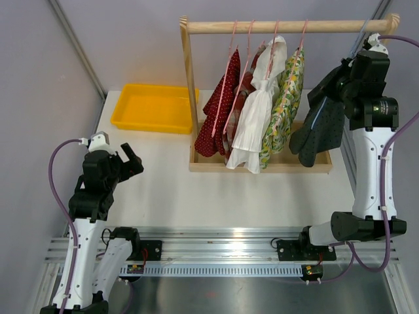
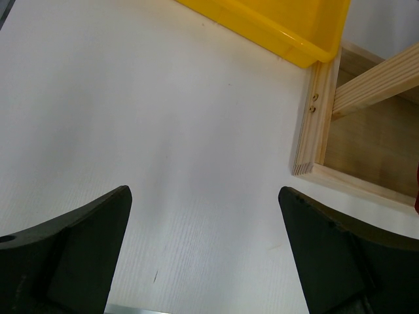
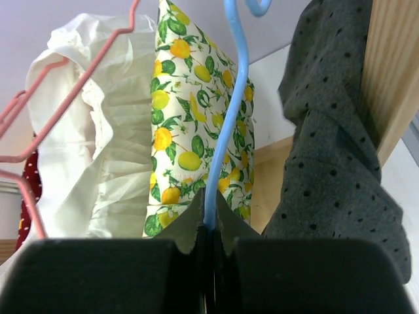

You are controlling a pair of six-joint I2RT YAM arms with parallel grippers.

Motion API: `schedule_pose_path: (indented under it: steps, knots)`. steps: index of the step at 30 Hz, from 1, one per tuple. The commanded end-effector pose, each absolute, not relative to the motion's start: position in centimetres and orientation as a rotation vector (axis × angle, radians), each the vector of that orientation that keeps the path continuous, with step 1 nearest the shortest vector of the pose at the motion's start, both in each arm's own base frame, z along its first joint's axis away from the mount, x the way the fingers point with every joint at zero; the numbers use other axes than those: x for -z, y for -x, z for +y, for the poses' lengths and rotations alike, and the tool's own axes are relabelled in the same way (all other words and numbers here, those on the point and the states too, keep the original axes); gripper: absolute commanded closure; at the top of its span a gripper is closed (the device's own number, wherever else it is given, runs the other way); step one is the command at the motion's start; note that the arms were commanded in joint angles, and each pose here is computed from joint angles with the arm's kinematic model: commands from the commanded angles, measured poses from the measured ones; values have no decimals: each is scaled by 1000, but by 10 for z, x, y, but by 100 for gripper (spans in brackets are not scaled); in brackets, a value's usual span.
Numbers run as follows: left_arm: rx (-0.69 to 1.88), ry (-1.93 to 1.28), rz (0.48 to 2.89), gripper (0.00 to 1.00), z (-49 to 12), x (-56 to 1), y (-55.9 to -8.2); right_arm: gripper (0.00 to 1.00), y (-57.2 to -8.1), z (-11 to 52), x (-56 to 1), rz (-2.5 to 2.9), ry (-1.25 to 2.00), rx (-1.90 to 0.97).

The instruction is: Remove the skirt from the hanger

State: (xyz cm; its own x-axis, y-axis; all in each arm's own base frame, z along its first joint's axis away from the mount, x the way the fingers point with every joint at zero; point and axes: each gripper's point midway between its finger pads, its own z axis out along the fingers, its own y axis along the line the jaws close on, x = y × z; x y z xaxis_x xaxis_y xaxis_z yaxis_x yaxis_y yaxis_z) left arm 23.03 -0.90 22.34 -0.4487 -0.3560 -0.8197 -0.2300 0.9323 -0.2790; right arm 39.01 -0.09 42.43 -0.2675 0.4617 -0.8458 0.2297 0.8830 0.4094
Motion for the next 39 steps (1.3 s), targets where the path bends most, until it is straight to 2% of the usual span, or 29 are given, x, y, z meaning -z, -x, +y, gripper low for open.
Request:
schedule_pose_path:
  steps: [1,4,9,17,22,24,30,33,34,39]
  knots:
    - [149,402,2030,1,-8,-228,-234,100,-371,5,-478,1754,-430,-272]
    - [156,379,2001,1,-9,-235,-235,100,-360,18,-515,1694,-346,-339]
    - [193,346,1926,1,-14,-273,-239,100,-350,28,-530,1689,-299,-386]
    - [630,11,1578,1,-89,-456,-226,100,-319,48,-527,1699,-288,-524]
    - [857,-238,1484,1,-149,-507,-221,100,-302,59,-510,1725,-286,-597]
    - [854,-316,1500,1,-173,-516,-234,100,-298,62,-505,1737,-283,-617]
    - [896,-537,1510,1,-284,-515,-222,100,-277,69,-502,1744,-282,-669]
    - [981,-673,1506,1,-346,-489,-194,100,-257,72,-508,1715,-281,-695]
    - [978,-710,1547,1,-362,-461,-192,100,-246,72,-513,1696,-276,-696]
    - [1109,-795,1491,1,-420,-433,-150,100,-212,74,-519,1666,-284,-716]
